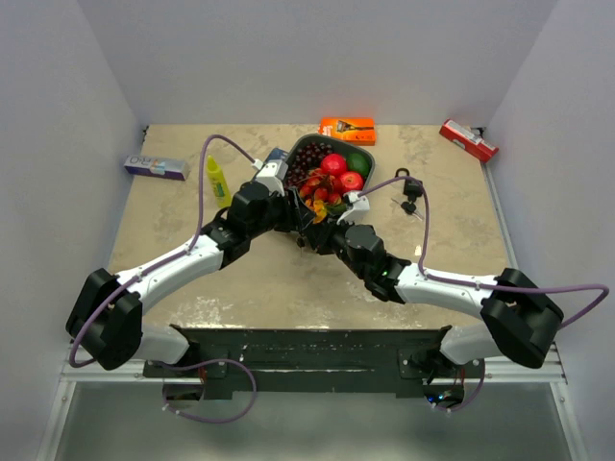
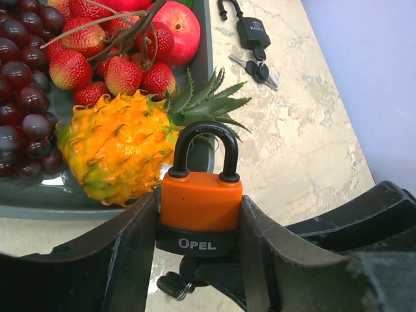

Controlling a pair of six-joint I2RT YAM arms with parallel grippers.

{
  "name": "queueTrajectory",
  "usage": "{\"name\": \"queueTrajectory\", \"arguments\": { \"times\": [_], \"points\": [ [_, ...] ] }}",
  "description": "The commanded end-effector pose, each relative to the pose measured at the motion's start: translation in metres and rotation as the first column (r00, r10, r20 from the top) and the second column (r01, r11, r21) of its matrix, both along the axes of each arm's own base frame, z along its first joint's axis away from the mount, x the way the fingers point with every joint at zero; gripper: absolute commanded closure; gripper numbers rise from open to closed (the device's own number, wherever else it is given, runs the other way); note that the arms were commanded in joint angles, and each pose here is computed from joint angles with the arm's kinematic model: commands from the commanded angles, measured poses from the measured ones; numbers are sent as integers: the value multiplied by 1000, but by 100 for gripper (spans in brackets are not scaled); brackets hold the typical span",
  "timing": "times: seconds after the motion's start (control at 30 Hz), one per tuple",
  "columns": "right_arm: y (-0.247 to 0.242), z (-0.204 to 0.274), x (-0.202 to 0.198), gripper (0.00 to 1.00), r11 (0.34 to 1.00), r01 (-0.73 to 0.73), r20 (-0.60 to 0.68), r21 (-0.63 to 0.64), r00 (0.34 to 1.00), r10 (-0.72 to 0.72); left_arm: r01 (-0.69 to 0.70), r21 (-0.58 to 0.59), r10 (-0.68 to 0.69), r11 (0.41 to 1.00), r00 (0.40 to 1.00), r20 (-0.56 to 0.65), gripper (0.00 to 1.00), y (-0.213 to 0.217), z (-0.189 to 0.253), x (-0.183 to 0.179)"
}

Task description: Unlock with the key

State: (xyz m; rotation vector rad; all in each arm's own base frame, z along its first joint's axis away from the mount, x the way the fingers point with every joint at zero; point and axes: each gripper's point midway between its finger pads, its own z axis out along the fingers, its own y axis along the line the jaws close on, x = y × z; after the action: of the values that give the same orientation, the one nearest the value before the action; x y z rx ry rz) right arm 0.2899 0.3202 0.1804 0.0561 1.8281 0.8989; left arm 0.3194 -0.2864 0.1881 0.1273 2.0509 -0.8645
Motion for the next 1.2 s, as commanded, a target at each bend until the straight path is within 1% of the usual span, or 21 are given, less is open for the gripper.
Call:
{"name": "queueTrajectory", "arguments": {
  "times": [0.0,0.1,0.27,0.43,0.53,0.63,0.87,1.17],
  "points": [
    [-18,42,15,80,986,121,54,113,990,-128,63,-18,-63,998,998,-22,100,-7,3,-17],
    [-13,35,8,78,990,88,27,108,995,-91,64,-20,-64,998,998,-22,100,-7,3,-17],
    [-14,18,-3,72,995,57,-14,85,998,-56,66,-20,-66,998,998,-21,100,-7,3,-17],
    [-13,18,-15,64,996,1,-4,92,1000,0,64,-17,-64,998,998,-21,100,-7,2,-17],
    [-7,19,-21,62,996,-43,-1,78,999,43,65,-18,-65,998,998,-20,100,-7,3,-17],
    [-3,15,-24,62,996,-63,-9,60,998,64,64,-18,-64,998,998,-20,100,-7,3,-17],
    [7,2,-34,65,994,-93,-42,65,994,96,59,-15,-60,998,998,-21,100,-6,2,-16],
    [12,-9,-36,66,995,-77,-85,69,993,83,60,-14,-60,998,998,-19,100,-6,3,-16]
  ]
}}
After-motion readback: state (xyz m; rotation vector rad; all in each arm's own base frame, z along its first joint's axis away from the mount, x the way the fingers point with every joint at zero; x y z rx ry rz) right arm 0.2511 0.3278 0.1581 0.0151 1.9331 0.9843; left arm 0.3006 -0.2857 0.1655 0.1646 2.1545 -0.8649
